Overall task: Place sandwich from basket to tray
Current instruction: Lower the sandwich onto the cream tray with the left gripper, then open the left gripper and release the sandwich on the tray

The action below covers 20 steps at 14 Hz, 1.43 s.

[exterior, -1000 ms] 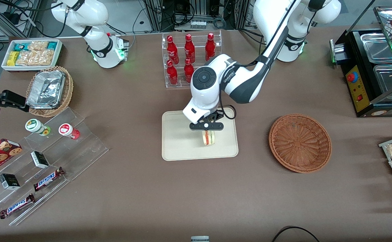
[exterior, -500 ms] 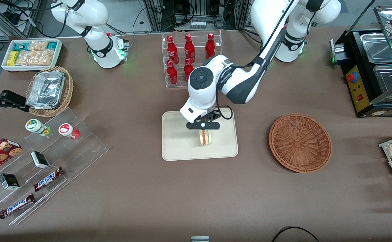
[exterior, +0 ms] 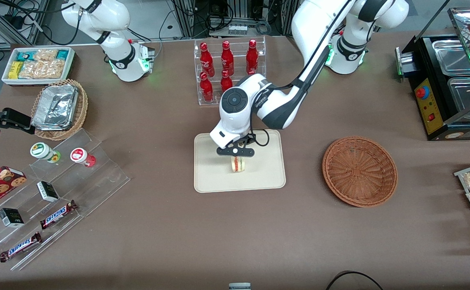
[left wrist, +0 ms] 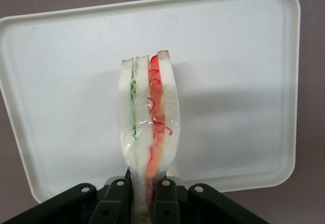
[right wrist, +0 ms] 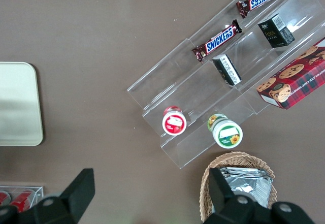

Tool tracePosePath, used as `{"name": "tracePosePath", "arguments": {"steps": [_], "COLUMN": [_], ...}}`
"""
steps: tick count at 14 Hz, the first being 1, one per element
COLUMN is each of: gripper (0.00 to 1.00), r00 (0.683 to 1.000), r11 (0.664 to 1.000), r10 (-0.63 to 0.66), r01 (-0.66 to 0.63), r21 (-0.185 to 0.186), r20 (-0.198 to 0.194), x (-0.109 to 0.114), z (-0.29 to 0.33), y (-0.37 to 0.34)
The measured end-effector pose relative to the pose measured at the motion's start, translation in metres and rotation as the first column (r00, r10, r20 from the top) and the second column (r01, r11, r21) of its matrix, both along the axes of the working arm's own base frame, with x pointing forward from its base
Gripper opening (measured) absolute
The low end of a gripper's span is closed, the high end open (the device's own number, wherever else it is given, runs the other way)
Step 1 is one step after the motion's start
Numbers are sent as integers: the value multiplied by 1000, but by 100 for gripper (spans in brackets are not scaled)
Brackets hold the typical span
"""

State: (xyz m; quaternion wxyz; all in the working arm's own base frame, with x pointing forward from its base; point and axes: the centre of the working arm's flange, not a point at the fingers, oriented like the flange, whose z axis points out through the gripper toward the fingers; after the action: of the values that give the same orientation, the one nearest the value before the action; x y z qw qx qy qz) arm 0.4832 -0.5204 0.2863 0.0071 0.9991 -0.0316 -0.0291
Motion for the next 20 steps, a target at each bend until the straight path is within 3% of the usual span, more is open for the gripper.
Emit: {"name": "tracePosePath", "arguments": {"steps": [9,11,15,18,20], "gripper": [16,31,70,99,100], "r00": [999,999,1000,1000,999], "r11": [1000,1000,1000,1000,999], "r10": [-6,-5,3,25,45], "r01": [7,7,-3,-25,-45], "r21": [29,29,14,1,-3], "r20": [-40,-41,-23,0,10], "x": [-7,-7,0,15,25], "z": [-44,-44,-32,13,57], "y": [-1,-1,-2,6,19]}}
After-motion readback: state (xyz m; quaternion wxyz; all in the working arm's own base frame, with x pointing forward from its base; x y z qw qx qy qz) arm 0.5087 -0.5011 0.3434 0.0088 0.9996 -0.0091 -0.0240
